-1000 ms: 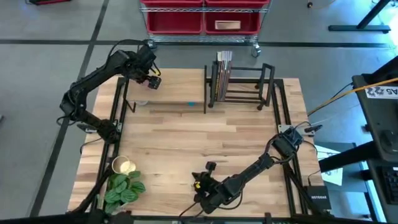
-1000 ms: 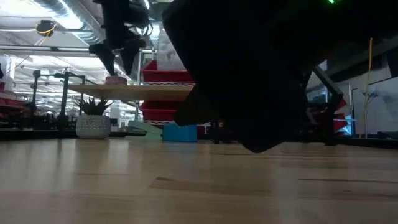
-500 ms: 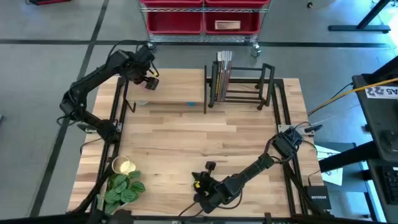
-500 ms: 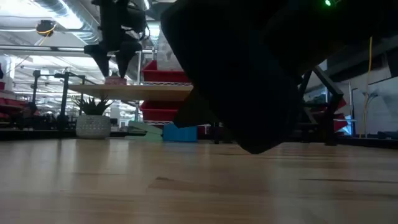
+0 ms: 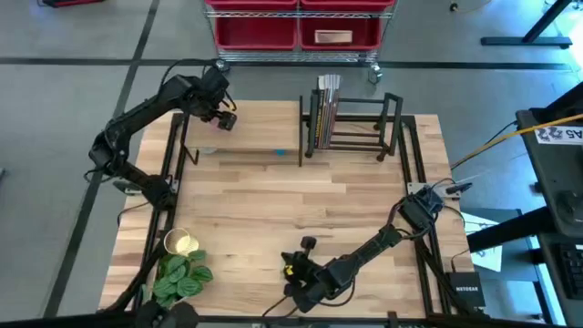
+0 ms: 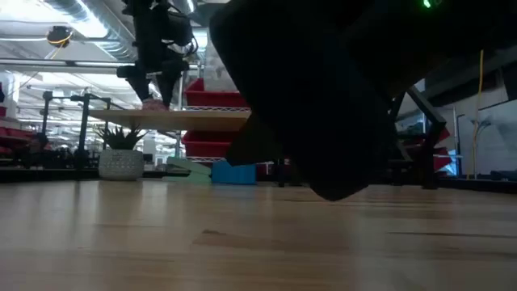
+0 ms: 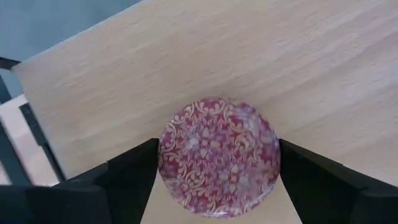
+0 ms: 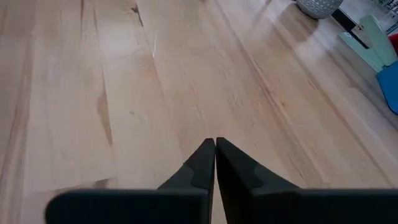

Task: Stock shelves
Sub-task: Remove the red scented candle from under the shelf

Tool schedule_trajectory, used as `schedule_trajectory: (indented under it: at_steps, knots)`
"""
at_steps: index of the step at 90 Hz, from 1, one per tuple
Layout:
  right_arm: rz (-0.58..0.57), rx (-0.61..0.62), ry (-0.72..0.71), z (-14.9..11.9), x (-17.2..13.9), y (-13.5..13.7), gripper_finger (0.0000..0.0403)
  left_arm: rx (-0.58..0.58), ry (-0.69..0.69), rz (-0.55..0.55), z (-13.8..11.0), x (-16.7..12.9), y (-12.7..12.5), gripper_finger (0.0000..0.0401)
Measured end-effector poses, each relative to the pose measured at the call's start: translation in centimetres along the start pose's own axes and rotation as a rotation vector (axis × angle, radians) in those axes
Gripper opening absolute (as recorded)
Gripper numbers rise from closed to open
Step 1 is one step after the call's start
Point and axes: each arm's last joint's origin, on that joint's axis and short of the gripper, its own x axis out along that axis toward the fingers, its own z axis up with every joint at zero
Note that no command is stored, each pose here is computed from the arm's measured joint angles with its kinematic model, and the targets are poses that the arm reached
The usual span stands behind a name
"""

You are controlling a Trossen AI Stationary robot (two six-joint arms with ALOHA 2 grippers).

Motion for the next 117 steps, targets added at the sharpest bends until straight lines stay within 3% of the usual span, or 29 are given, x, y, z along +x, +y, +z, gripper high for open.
schedule_trajectory:
  at_steps: [38,58,87,103,117]
  knots:
    - [-0.001,0.005,0.001,0.0,0.0,0.0,0.0000,0.024,0.039,0.006,0.4,1.3,-0.6,0.0299]
    - [-0.009,0.000,0.001,-0.1,0.0,-0.1,0.0000,0.050,0.039,0.004,0.3,1.2,-0.8,0.0272]
    - [-0.028,-0.002,-0.010,-0.1,0.0,-0.1,0.0000,0.106,0.027,0.009,-0.2,-3.0,-1.4,0.0271]
    - [-0.028,0.003,-0.010,0.0,0.0,-0.1,0.0000,0.172,0.021,-0.065,-1.1,-6.0,-3.9,0.0271]
    - [-0.028,0.006,-0.010,-0.1,0.0,-0.1,0.0000,0.307,0.078,-0.120,-4.4,-7.7,-8.4,0.0271]
